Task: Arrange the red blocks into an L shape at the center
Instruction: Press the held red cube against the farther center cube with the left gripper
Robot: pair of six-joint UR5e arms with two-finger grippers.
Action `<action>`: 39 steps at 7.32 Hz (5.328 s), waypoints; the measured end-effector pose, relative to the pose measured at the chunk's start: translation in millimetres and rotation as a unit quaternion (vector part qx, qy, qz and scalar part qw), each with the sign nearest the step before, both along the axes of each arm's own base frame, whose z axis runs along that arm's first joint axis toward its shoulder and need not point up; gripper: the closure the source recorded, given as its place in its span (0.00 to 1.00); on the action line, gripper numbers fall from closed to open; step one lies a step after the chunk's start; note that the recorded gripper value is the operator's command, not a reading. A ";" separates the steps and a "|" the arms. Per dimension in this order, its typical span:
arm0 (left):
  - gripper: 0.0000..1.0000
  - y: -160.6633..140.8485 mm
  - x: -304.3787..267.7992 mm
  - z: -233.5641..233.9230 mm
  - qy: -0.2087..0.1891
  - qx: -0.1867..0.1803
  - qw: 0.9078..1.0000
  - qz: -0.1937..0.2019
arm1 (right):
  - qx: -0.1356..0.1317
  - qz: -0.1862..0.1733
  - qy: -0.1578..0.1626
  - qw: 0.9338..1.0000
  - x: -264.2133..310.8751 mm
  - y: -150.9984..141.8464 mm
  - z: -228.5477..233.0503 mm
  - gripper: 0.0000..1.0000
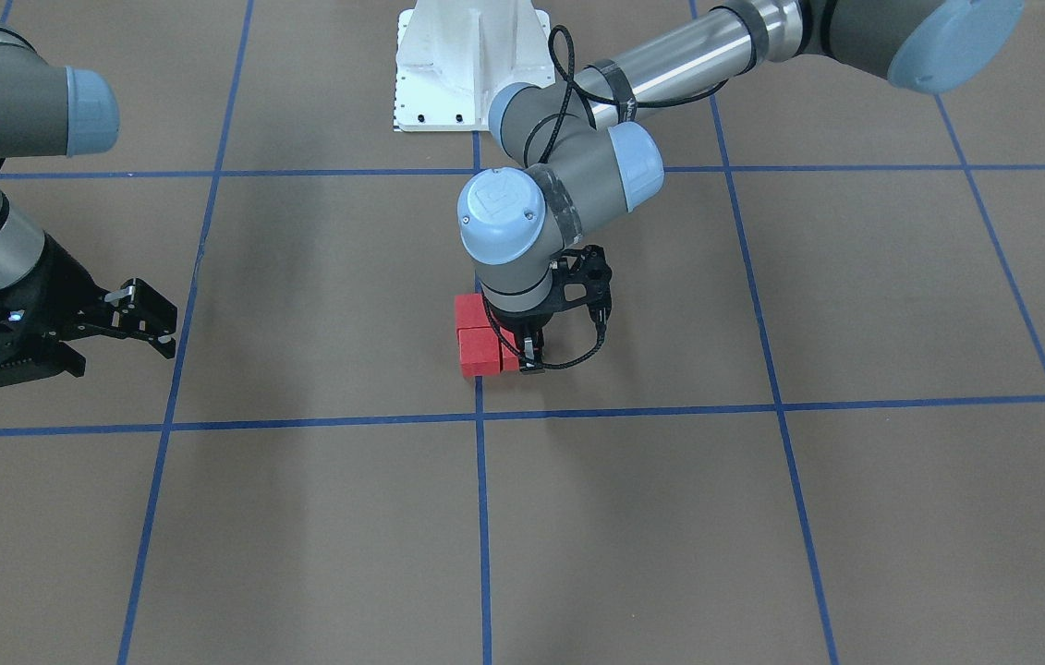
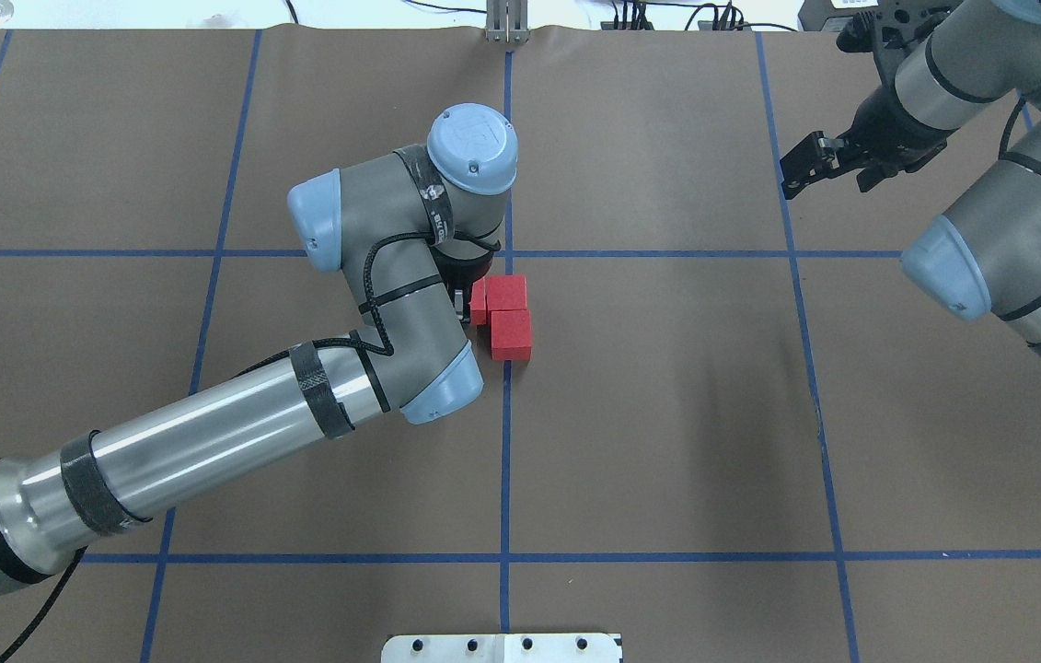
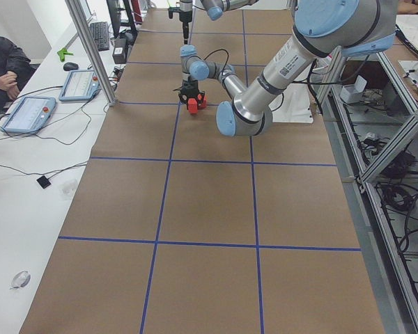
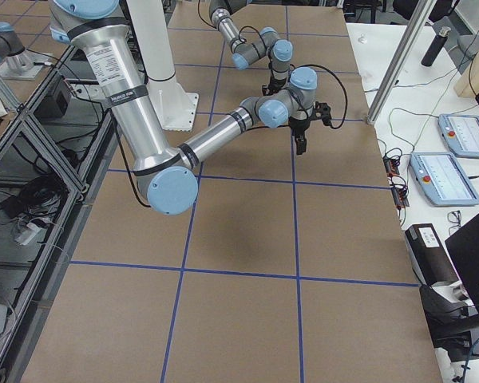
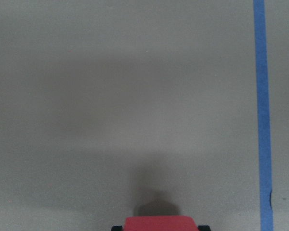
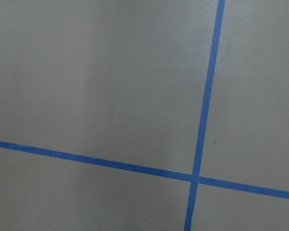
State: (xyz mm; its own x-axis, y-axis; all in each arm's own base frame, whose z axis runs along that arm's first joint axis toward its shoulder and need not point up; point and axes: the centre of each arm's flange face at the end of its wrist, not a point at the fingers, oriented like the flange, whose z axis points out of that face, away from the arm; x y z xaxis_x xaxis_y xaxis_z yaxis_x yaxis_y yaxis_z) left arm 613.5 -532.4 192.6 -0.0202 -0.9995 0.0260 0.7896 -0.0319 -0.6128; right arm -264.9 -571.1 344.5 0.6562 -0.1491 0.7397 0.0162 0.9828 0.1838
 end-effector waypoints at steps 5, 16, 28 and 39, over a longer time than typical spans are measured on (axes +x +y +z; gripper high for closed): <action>1.00 6.2 5.5 -1.2 0.003 0.003 1.000 0.007 | 0.000 0.000 0.000 1.000 -0.2 0.5 0.4 0.01; 0.41 5.9 6.3 0.2 0.004 0.005 1.000 0.008 | 0.000 0.000 -0.001 1.000 -0.1 1.7 -0.6 0.01; 0.37 6.4 9.9 3.3 0.001 0.001 1.000 0.007 | 0.002 0.000 -0.001 1.000 1.4 4.4 -0.7 0.01; 0.47 12.5 15.1 -0.6 0.002 -0.002 1.000 0.008 | 0.001 -0.002 0.000 1.000 0.4 6.1 1.9 0.01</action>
